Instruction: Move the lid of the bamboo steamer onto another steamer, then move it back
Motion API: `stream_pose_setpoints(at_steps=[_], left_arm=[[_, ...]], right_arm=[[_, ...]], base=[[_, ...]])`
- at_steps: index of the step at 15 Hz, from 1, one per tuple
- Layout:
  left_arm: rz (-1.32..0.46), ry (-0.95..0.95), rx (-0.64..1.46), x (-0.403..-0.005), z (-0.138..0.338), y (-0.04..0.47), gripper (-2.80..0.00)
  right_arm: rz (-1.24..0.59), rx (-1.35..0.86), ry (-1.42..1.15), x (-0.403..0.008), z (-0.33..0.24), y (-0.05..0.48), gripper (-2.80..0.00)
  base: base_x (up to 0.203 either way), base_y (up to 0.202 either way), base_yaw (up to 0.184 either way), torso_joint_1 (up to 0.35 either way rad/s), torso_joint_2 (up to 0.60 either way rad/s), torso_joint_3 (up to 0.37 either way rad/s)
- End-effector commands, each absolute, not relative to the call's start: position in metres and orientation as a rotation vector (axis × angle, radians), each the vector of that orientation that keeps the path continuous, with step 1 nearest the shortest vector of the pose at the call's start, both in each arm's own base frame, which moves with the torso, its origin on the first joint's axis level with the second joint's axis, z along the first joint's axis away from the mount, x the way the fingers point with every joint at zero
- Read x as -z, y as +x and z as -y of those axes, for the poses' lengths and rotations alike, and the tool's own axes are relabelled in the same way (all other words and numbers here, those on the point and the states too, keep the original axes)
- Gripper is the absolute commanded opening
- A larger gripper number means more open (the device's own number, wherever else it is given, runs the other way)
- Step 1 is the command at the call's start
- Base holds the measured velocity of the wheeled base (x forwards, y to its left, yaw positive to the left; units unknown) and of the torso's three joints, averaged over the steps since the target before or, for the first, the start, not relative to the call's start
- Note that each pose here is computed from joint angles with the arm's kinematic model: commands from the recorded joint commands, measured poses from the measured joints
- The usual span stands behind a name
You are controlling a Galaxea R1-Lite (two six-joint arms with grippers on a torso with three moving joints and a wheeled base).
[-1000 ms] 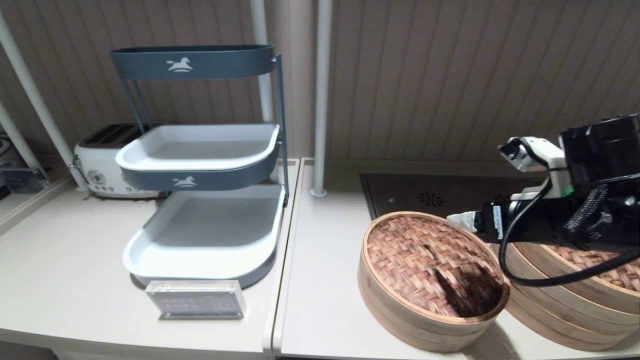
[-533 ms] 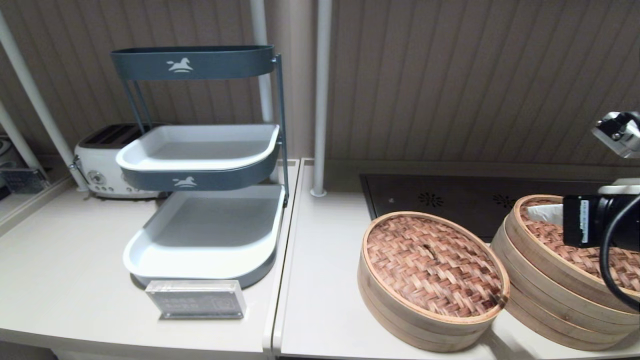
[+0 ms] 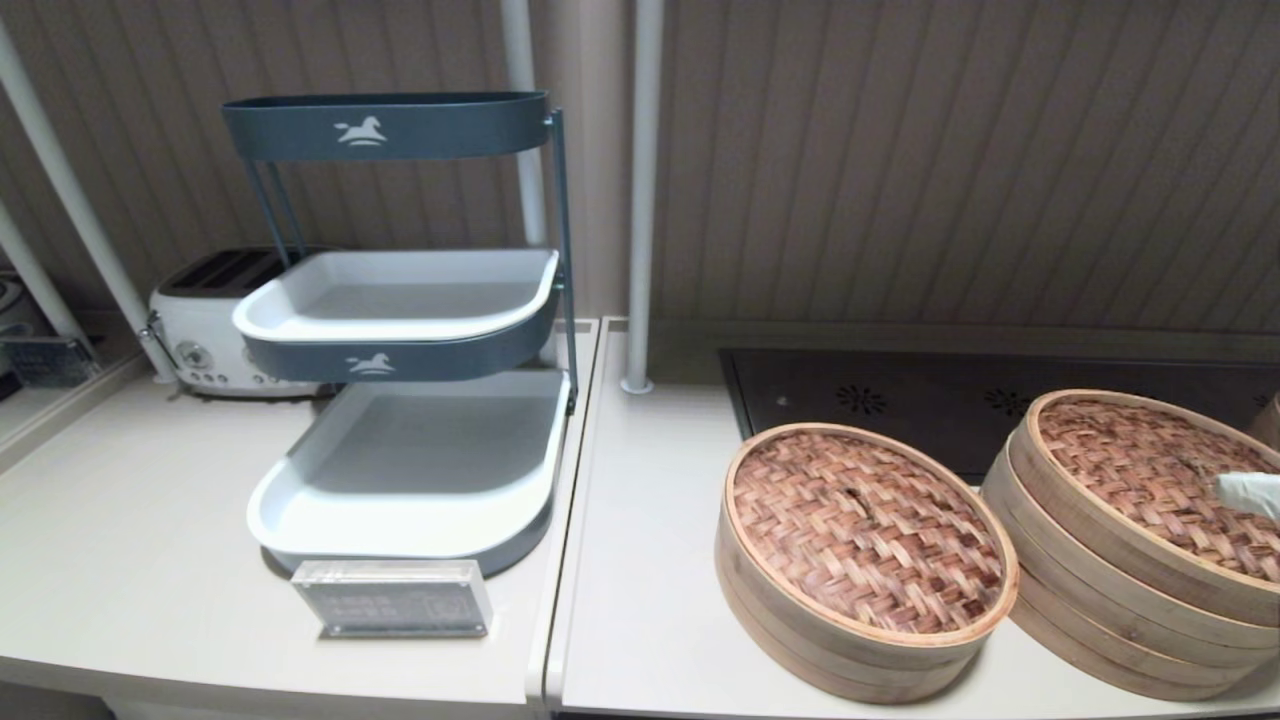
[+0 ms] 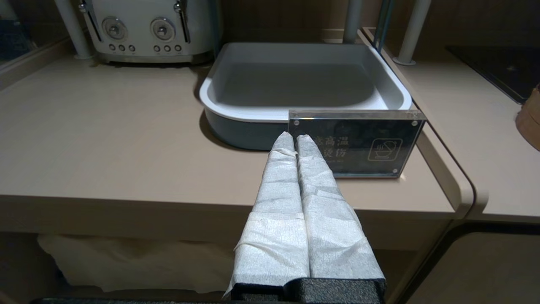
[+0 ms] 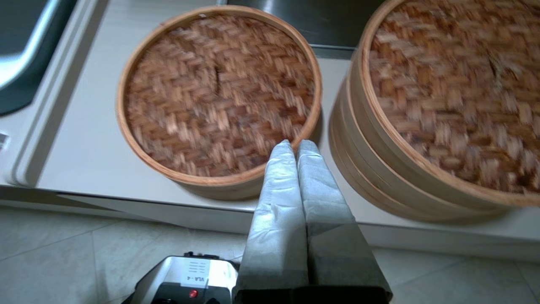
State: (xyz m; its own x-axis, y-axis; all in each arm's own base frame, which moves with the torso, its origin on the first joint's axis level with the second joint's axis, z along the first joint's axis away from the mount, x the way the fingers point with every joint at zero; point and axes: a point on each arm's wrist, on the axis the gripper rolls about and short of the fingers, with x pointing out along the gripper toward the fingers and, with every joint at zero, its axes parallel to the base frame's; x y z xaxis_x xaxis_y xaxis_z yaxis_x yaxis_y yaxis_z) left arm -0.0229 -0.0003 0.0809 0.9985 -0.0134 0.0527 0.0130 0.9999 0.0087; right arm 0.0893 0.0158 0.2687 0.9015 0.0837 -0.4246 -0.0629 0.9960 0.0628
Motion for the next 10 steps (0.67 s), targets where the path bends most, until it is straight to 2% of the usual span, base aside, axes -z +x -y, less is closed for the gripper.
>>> stream_pose_setpoints(at_steps=[1, 4, 10], left_arm=[[0.028, 0.008, 0.014, -0.073, 0.000, -0.021, -2.80], [0.028, 0.008, 0.014, -0.073, 0.000, -0.021, -2.80], [0.028, 0.008, 0.014, -0.073, 0.000, -0.021, -2.80]], right_arm=[[-0.393, -0.036, 0.058, -0.255, -0.007, 0.057, -2.80], [-0.347, 0.005, 0.053, -0.201, 0.002, 0.004, -2.80], [-0.379, 0.019, 0.017, -0.123, 0.003, -0.006, -2.80]], base=[[0.000, 0.000, 0.000, 0.000, 0.00, 0.000], [0.000, 0.000, 0.000, 0.000, 0.00, 0.000], [0.000, 0.000, 0.000, 0.000, 0.00, 0.000]])
